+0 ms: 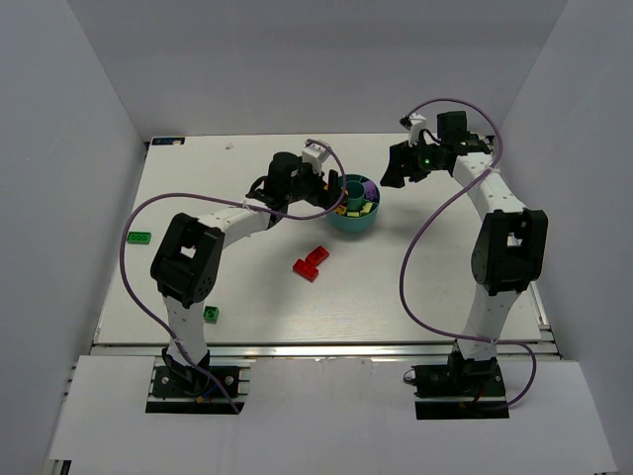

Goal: Sort the legos into containers by color

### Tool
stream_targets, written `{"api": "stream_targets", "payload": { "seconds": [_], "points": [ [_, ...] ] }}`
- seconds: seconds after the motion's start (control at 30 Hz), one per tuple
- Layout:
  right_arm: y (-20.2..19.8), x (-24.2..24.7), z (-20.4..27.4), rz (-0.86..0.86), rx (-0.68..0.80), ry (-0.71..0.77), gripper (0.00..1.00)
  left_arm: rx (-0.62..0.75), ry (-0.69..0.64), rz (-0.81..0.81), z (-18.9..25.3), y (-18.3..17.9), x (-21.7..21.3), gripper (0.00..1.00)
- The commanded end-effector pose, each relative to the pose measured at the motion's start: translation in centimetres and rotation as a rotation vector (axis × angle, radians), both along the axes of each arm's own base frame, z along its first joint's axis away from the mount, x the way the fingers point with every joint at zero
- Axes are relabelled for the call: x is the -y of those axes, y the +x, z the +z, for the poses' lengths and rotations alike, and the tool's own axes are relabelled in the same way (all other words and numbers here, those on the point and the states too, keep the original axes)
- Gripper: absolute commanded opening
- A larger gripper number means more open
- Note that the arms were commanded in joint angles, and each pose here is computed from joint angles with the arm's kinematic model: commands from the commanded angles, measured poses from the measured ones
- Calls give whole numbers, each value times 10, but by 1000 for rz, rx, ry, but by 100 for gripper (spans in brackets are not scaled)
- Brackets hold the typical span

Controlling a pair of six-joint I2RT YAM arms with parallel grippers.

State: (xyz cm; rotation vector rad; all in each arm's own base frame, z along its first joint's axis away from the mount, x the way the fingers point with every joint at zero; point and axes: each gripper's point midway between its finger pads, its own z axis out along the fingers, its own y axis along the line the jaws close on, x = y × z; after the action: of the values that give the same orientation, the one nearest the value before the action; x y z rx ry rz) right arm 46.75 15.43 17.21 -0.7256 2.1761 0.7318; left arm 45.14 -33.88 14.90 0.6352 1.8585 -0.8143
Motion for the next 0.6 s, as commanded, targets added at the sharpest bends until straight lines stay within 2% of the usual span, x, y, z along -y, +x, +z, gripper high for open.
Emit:
{"api": "stream_targets", "payload": {
  "seconds": [0.0, 0.13, 0.17, 0.2, 0.47, 0.57],
  "points": [
    [-1, 1, 19, 6, 57, 17, 81, 76, -42, 7, 40, -1, 1, 87],
    [-1, 1, 20, 9, 61, 15, 81, 109, -73, 24, 63, 2, 1, 88],
    [-2, 2, 20, 9, 62, 13, 81, 113, -81, 33, 68, 3, 0, 90],
    [-2, 2, 21, 10, 66, 12, 81, 139, -97, 36, 83, 2, 0, 98],
    [-5, 1, 28, 38, 88, 9, 87, 185, -168, 29, 131, -16, -7, 98],
    [-8, -1, 35, 95, 134, 4, 89, 180, -194, 73, 144, -23, -18, 98]
  ]
}}
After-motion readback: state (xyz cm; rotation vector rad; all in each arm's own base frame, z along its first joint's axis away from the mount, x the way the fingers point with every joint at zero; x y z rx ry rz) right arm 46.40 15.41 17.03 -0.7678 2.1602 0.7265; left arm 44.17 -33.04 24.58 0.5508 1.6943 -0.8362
